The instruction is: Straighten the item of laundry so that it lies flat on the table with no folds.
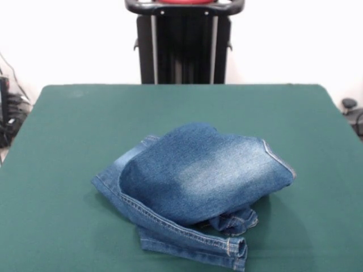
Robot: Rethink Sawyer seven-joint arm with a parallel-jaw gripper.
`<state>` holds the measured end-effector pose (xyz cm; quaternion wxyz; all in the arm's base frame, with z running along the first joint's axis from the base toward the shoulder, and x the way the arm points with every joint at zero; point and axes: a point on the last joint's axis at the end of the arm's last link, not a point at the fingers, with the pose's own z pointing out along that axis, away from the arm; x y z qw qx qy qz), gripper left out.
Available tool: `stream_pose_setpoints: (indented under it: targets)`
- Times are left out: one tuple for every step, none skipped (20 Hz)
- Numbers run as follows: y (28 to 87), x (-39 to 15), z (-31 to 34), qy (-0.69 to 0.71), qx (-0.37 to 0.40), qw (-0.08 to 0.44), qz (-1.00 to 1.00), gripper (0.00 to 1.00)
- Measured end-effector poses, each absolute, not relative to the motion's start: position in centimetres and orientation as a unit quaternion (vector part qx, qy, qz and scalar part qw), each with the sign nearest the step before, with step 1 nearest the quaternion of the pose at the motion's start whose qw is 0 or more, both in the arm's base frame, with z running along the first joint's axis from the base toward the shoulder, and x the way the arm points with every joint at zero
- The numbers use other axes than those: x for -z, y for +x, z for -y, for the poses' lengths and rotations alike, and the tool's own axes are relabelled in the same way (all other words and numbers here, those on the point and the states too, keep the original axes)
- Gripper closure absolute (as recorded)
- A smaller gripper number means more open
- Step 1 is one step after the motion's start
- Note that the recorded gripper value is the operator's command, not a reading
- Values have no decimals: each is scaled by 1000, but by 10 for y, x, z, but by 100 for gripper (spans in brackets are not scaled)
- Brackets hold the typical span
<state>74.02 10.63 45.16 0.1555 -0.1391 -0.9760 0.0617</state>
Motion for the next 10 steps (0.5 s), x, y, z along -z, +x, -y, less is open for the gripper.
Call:
stream_pose_setpoints:
  targets:
    - [740, -451, -106, -139, -61, 154, 976, 0]
    - [740, -451, -106, -139, -61, 153, 976, 0]
    - [741, -450, -105, -139, -61, 147, 977, 0]
    - [742, -449, -105, -139, -61, 145, 978, 0]
    - [742, -448, -105, -139, -61, 142, 978, 0]
    - [743, -445, -104, -139, -61, 137, 979, 0]
    - [744, -442, -104, -139, -60, 132, 980, 0]
    - [745, -437, -103, -139, -60, 127, 980, 0]
    - [745, -432, -102, -138, -60, 121, 981, 0]
    - [746, -426, -101, -138, -60, 115, 982, 0]
